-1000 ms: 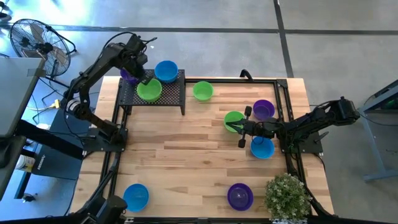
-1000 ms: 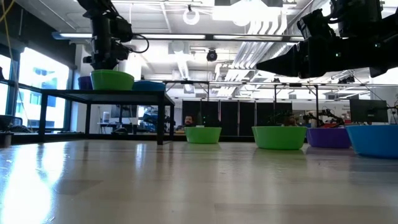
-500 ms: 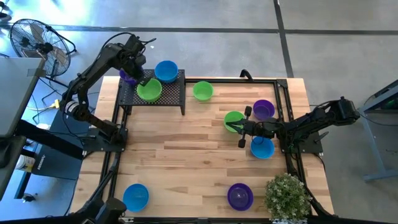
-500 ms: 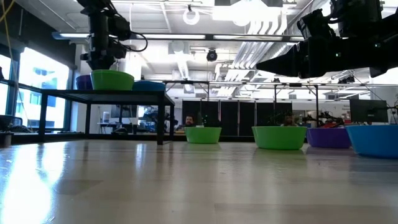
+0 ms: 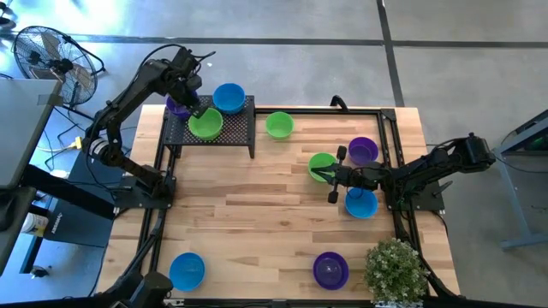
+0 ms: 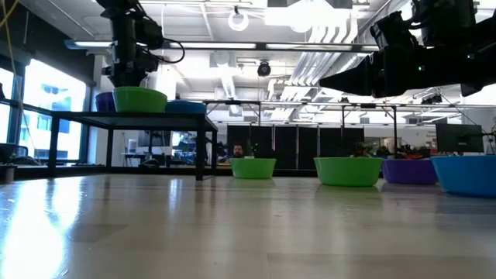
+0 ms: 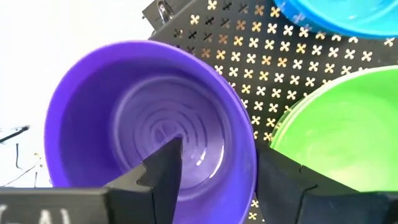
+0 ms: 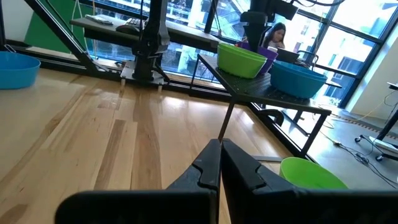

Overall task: Pick & Place Mini bowls
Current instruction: Stack the purple bowl on top of the purple bowl on the shelf

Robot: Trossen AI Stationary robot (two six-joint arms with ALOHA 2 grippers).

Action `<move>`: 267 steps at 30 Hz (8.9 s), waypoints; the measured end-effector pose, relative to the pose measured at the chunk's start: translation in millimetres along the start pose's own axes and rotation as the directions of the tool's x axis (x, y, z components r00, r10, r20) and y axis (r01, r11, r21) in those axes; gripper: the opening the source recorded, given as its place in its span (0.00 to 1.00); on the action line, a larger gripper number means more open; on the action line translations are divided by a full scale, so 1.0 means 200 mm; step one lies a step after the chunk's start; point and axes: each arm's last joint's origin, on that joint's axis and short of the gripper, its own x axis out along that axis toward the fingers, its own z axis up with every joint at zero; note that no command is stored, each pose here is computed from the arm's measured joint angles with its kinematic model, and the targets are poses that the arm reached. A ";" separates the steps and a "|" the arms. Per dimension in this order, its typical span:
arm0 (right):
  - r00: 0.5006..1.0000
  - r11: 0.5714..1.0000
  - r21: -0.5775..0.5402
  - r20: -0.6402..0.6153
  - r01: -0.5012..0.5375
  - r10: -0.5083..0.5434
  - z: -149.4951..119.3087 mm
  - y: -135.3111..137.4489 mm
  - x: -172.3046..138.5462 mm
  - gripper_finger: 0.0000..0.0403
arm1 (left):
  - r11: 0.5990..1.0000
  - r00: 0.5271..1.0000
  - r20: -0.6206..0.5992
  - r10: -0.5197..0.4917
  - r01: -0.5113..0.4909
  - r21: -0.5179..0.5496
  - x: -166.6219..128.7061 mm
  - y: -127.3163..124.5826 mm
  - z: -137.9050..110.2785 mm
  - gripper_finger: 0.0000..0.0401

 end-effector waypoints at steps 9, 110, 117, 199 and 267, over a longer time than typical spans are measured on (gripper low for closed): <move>1.000 1.000 0.000 0.000 0.000 0.000 0.00 0.00 0.00 0.00 | 1.000 0.997 0.076 0.013 -0.014 0.008 -0.14 0.02 0.04 0.44; 1.000 0.999 0.034 0.027 0.010 -0.011 0.01 0.00 0.00 0.00 | 0.981 0.584 0.790 -0.187 0.065 0.184 -0.10 -0.44 -0.49 0.00; 0.998 0.994 0.090 0.031 0.059 -0.062 0.02 -0.01 0.00 0.00 | 0.925 0.398 0.835 -0.379 0.132 0.357 0.09 -0.64 -0.58 0.00; 0.136 0.746 0.083 -0.991 0.661 -0.010 -0.20 -0.51 0.00 0.03 | 0.700 0.226 0.663 -0.714 0.202 0.685 0.30 -0.89 -0.85 0.00; 0.571 0.911 -0.056 -0.794 -0.410 0.208 0.38 0.48 0.88 0.20 | 0.702 0.298 0.641 -0.708 0.193 0.686 0.33 -0.88 -0.86 0.00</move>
